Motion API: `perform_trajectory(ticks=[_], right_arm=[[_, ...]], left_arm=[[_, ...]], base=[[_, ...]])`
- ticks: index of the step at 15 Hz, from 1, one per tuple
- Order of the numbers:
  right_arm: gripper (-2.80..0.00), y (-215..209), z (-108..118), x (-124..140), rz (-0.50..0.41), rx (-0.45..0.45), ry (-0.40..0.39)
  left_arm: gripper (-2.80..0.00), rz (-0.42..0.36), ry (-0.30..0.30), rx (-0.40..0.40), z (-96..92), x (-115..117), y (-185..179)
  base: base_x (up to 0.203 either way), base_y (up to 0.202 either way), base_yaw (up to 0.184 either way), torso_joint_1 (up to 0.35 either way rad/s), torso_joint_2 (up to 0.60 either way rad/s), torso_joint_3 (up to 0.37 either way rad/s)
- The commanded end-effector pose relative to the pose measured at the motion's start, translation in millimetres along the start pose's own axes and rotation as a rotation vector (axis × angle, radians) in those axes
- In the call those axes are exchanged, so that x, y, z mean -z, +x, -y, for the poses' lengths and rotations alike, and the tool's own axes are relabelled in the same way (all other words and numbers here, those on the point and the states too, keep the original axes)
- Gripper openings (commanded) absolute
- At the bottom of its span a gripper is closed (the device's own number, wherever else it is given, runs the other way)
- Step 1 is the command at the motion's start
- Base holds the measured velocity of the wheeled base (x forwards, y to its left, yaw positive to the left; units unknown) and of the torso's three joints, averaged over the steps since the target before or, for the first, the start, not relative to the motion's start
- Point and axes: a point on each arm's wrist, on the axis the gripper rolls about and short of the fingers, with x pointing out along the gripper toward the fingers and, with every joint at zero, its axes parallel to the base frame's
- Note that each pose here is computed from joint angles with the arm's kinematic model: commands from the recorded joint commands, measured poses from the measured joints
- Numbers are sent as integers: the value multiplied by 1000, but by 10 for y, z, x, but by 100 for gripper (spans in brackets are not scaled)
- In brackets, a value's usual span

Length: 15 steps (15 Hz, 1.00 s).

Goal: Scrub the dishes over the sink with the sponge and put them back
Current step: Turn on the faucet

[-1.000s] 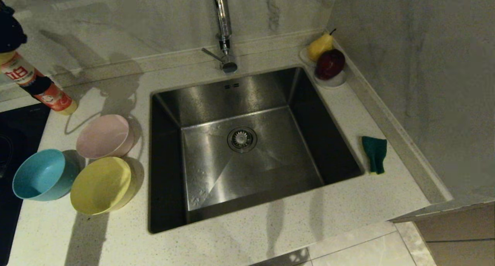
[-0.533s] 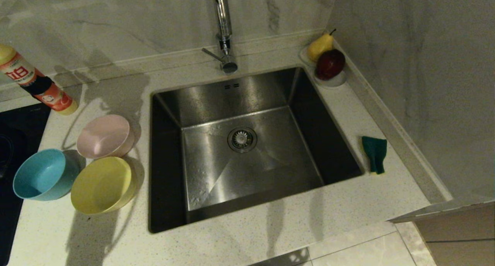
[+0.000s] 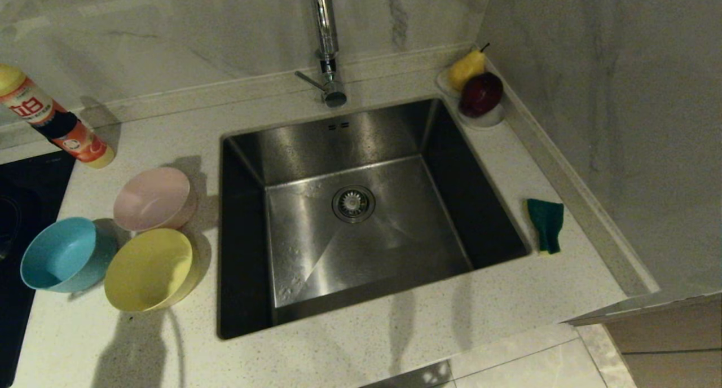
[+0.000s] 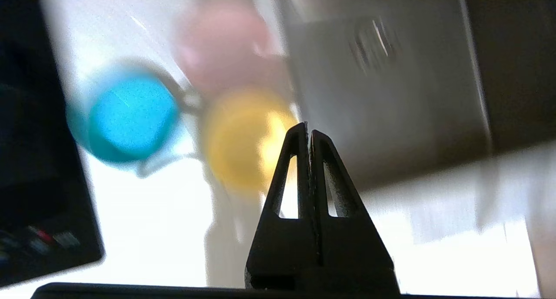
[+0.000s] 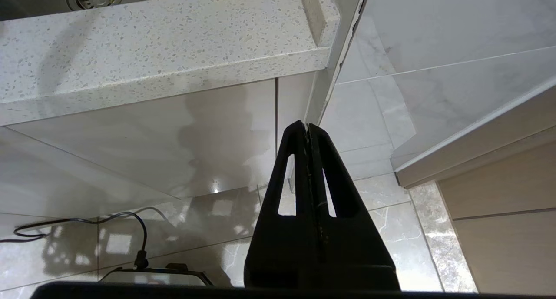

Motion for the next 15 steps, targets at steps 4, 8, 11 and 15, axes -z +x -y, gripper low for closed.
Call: perform_trajectory(ticks=[4,8,11,15], right_arm=[[-280,1,0,0,-1,0,0],[-280,1,0,0,-1,0,0],[-280,0,0,0,0,0,0],[-280,0,0,0,0,0,0]], left_arm=[[-280,-182,145,80,22,938,-182],[-280,-276,109,107,12,1318,-176],[-280,-212,-65,294,48,1203,-115],[-280,-210,-107,361,-15,880,305]], base=[[0,0,0,0,0,0],[0,0,0,0,0,0],[0,0,0,0,0,0],[0,0,0,0,0,0]])
